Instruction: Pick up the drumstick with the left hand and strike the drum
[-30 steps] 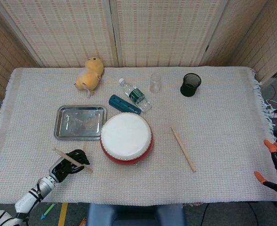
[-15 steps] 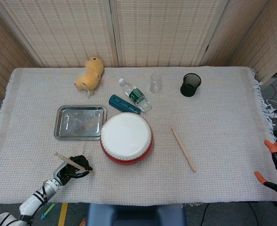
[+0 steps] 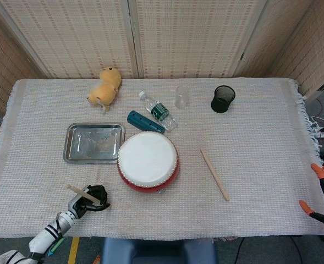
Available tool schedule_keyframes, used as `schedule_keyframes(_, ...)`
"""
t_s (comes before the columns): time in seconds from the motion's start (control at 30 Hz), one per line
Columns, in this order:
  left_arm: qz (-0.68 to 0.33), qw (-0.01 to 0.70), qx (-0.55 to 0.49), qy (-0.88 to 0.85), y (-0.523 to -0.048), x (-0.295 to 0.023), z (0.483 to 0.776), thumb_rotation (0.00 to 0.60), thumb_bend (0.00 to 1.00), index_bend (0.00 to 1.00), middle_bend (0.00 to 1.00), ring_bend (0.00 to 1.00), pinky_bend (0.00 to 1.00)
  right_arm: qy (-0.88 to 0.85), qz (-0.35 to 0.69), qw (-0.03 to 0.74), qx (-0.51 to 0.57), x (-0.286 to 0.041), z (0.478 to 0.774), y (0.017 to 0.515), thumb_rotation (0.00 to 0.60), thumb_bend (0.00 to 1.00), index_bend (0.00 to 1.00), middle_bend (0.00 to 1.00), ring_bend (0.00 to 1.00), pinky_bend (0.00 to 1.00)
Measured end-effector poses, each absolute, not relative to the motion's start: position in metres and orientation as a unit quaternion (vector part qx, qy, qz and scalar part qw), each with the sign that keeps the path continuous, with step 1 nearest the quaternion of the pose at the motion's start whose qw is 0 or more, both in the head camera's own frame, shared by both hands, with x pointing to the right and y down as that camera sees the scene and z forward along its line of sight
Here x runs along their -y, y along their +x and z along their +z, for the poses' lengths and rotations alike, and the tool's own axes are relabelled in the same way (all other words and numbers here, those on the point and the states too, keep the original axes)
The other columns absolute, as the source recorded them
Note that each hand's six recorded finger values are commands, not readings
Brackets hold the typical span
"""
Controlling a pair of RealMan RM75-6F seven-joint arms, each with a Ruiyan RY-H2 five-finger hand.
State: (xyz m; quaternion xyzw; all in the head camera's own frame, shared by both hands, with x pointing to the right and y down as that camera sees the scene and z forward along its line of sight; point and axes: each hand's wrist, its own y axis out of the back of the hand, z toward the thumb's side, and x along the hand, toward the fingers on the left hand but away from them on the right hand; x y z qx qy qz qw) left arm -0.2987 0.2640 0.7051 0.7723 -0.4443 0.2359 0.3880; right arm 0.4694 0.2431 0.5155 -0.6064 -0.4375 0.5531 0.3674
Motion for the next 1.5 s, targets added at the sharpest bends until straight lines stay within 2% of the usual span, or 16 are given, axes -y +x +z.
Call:
schedule_keyframes(0.5,0.251,0.36,0.429,0.79,-0.283,-0.278,0.702,0.6,0.22,0.76,0.8,0.69,0.61,-0.604,0.552,0.371,0.44,-0.245,0.513,0.47,0.6,0.2,0.02,0.14,0.0,0.07)
schedule_keyframes(1.3,0.28,0.32,0.412,0.806,-0.265,-0.295,0.709,0.6,0.22,0.83,0.85,0.72,0.63,-0.602,0.552,0.37,0.442,-0.246,0.512,0.472,0.6,0.2,0.02,0.14,0.0,0.07)
schedule_keyframes(1.4,0.281,0.323,0.412,0.804,-0.265,-0.297,0.711,0.6,0.23,0.84,0.87,0.74,0.67,-0.602,0.552,0.371,0.442,-0.246,0.512,0.472,0.6,0.2,0.02,0.14,0.0,0.07)
schedule_keyframes(1.5,0.279,0.326,0.414,0.803,-0.265,-0.297,0.711,0.6,0.24,0.87,0.89,0.76,0.77,-0.602,0.552,0.371,0.442,-0.246,0.512,0.472,0.6,0.2,0.02,0.14,0.0,0.07)
